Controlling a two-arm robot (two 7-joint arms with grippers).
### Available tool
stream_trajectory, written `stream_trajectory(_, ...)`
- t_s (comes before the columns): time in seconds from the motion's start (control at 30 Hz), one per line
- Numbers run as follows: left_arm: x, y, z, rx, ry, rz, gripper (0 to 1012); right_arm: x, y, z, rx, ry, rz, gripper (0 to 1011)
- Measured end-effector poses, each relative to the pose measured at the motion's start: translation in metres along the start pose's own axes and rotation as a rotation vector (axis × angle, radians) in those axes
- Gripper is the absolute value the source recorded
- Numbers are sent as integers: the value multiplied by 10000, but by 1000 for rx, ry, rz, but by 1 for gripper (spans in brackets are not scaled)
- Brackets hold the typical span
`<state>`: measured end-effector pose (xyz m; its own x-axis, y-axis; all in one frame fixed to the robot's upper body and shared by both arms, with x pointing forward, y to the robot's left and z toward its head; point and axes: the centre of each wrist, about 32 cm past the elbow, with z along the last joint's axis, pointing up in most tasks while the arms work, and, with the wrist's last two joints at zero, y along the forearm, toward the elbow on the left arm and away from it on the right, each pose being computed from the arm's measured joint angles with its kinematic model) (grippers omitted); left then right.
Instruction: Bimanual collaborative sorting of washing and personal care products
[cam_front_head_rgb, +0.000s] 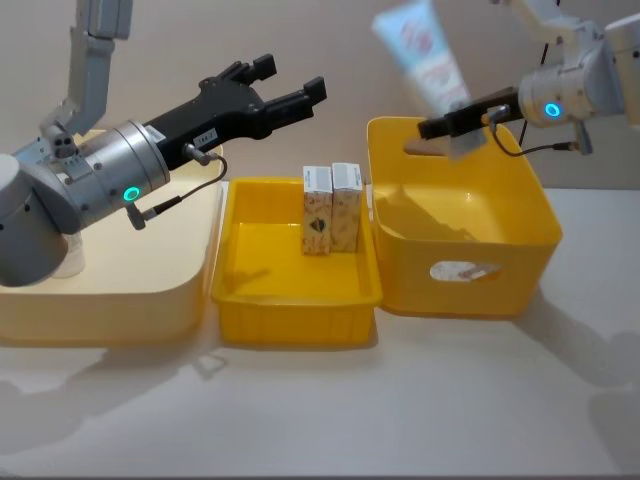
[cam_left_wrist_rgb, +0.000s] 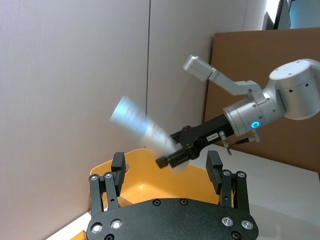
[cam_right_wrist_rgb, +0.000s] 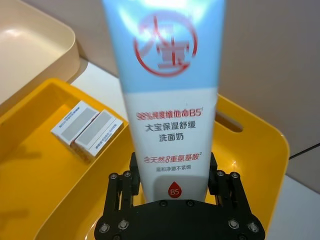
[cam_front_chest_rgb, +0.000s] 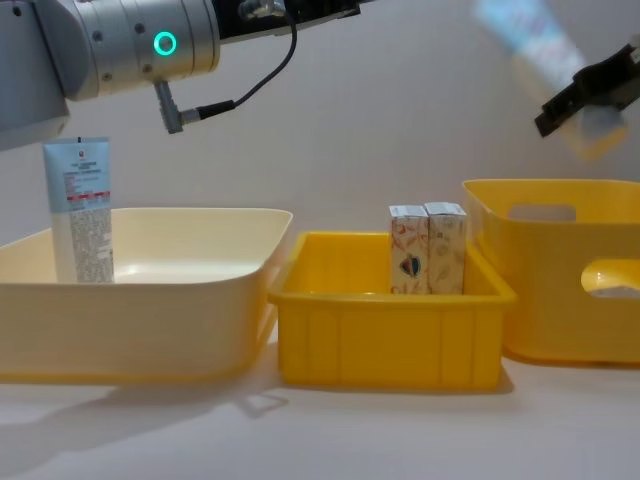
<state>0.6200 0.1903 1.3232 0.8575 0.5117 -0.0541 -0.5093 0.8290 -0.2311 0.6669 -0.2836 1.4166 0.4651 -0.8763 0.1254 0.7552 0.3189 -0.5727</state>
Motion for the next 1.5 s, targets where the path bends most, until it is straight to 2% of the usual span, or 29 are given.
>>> stream_trajectory(0.07, 0, 1, 0, 0, 0, 0, 1003, 5, 26, 31, -23, -1, 13, 754)
stream_trajectory(0.2, 0, 1, 0, 0, 0, 0, 1003, 20, 98, 112, -89, 1, 57, 903)
stream_trajectory(0.33, 0, 0, 0, 0, 0, 0, 1003, 24, 140, 173, -128, 0, 87, 978)
stream_trajectory(0.37, 0, 0, -1, 0, 0, 0, 1003, 27, 176, 181, -152, 1, 99, 1001)
stream_trajectory(0.6, 0, 0, 0, 0, 0, 0, 1003, 44, 248, 254, -219, 4, 139, 1001)
stream_trajectory(0.8, 0, 1, -1, 0, 0, 0, 1003, 51, 264, 283, -243, 6, 152, 1001)
stream_trajectory(1.13, 0, 0, -1, 0, 0, 0, 1003, 58, 169, 279, -207, -2, 136, 1001)
stream_trajectory(1.5, 0, 0, 0, 0, 0, 0, 1003, 61, -48, 197, -92, -22, 87, 1001)
